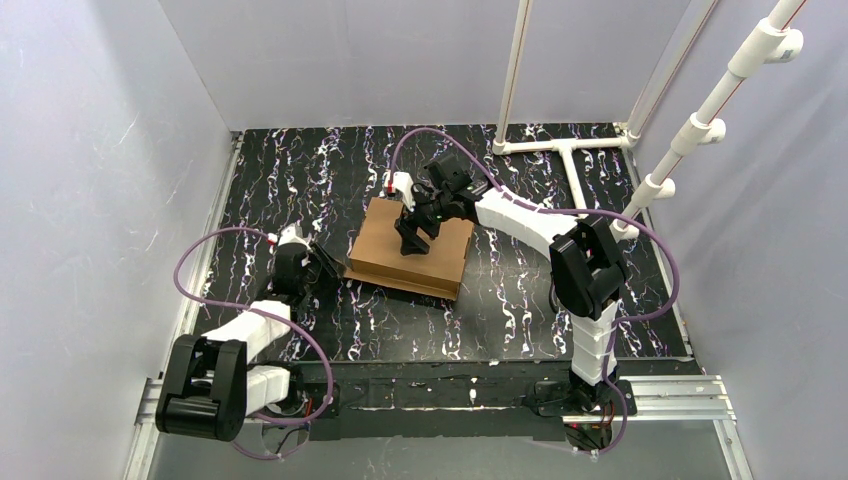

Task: Fold the paper box
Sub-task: Close the paper box at the center of the board.

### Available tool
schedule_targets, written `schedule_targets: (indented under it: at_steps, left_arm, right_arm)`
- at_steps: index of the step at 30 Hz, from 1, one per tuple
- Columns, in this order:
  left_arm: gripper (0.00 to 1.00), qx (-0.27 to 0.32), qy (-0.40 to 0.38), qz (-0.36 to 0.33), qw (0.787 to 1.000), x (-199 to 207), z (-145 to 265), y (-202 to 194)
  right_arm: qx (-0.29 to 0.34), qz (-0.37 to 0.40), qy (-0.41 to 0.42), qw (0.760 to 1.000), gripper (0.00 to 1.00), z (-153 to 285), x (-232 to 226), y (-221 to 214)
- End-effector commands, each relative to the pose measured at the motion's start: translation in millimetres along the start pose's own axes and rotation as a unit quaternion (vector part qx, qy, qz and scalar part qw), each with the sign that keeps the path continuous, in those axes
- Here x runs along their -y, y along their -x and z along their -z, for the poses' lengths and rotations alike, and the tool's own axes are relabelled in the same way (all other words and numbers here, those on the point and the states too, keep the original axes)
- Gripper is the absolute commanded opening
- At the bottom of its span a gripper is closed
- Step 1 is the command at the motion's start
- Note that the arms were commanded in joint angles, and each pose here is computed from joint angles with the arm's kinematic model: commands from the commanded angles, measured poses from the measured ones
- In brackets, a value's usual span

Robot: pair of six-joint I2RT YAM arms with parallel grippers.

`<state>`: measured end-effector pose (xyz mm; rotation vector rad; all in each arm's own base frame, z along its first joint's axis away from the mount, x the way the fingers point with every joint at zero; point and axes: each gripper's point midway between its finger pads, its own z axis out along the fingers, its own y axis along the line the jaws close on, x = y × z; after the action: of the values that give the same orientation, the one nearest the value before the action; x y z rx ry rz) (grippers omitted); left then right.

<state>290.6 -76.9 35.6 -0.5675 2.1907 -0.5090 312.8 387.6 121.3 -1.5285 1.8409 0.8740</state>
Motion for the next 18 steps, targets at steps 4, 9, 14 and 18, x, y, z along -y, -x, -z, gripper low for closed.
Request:
schedule_targets:
  at_steps: [4, 9, 14, 18]
  left_arm:
    - [0.33, 0.029, -0.015, -0.013, 0.999, 11.1, -3.4, 22.3]
    - [0.29, 0.027, -0.018, -0.025, 0.999, 10.5, -5.3, 20.9]
    - [0.19, 0.025, -0.031, -0.044, 0.998, 14.1, -7.5, 20.8]
    - [0.06, 0.019, -0.056, -0.062, 0.996, 21.1, -4.8, 17.4]
  right_arm:
    - [0.007, 0.000, -0.004, 1.000, 0.85, -5.6, 0.5, 3.1]
    - [0.000, -0.003, -0.004, 1.000, 0.84, -8.9, -1.0, -0.3]
    - [-0.002, 0.000, -0.004, 1.000, 0.84, -10.3, -2.7, -0.5]
    - [-0.005, -0.001, -0.006, 1.000, 0.84, -11.3, -1.8, -1.6]
